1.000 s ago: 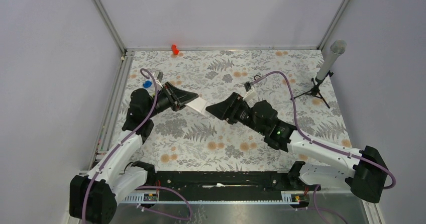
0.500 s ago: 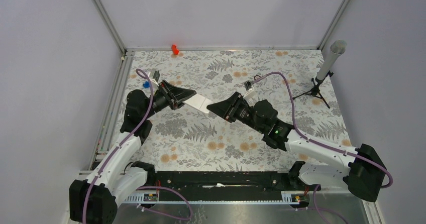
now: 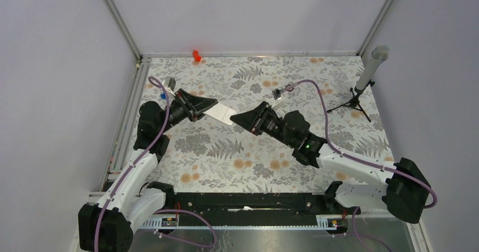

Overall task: Load the batteries into the remote control
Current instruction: Load the battery cover into the remote control.

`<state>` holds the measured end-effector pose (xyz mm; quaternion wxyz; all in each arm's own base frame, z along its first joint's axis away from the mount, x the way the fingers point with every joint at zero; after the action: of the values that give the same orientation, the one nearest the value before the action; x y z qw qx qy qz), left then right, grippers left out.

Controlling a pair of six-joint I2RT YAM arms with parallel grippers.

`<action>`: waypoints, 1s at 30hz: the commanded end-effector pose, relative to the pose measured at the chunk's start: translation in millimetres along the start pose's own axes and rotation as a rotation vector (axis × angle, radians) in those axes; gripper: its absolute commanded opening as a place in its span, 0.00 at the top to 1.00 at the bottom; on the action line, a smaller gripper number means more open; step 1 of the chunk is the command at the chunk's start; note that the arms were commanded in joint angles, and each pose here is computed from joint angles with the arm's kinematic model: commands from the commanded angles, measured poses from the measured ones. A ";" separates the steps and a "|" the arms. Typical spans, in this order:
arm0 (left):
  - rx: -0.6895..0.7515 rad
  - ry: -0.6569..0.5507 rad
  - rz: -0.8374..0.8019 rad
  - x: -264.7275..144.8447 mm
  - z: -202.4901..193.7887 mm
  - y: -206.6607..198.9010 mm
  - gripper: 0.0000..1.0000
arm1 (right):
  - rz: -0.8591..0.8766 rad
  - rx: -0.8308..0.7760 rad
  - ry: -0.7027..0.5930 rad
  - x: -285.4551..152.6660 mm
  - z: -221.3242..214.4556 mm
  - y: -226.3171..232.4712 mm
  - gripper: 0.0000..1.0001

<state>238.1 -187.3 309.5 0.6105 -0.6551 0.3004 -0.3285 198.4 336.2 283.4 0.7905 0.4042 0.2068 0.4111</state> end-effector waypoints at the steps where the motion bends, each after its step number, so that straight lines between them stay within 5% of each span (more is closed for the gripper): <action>1: 0.126 0.139 -0.163 -8.7 -32.4 -55.1 1.00 | -0.027 -0.017 0.080 13.9 -16.4 -11.4 0.74; 19: 0.075 0.264 -0.196 0.5 -71.0 -39.5 1.00 | 0.255 -0.187 0.064 38.4 -10.8 32.1 0.73; 30: 0.092 0.287 -0.174 9.7 -75.6 -31.8 1.00 | 0.062 -0.197 0.148 49.4 -18.7 4.0 0.69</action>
<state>261.8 -182.8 339.8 0.6466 -0.6655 0.1607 -0.3363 228.2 360.3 306.5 0.7962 0.3704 0.1424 0.4568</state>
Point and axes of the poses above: each gripper's point midway between its finger pads, its own x axis out along the fingers, its own y axis along the line the jaws close on, z = x × y, the point moved 2 cm from there along -x, back along the fingers, and after that the axes turned 14 degrees about -x, right-handed, at the moved point
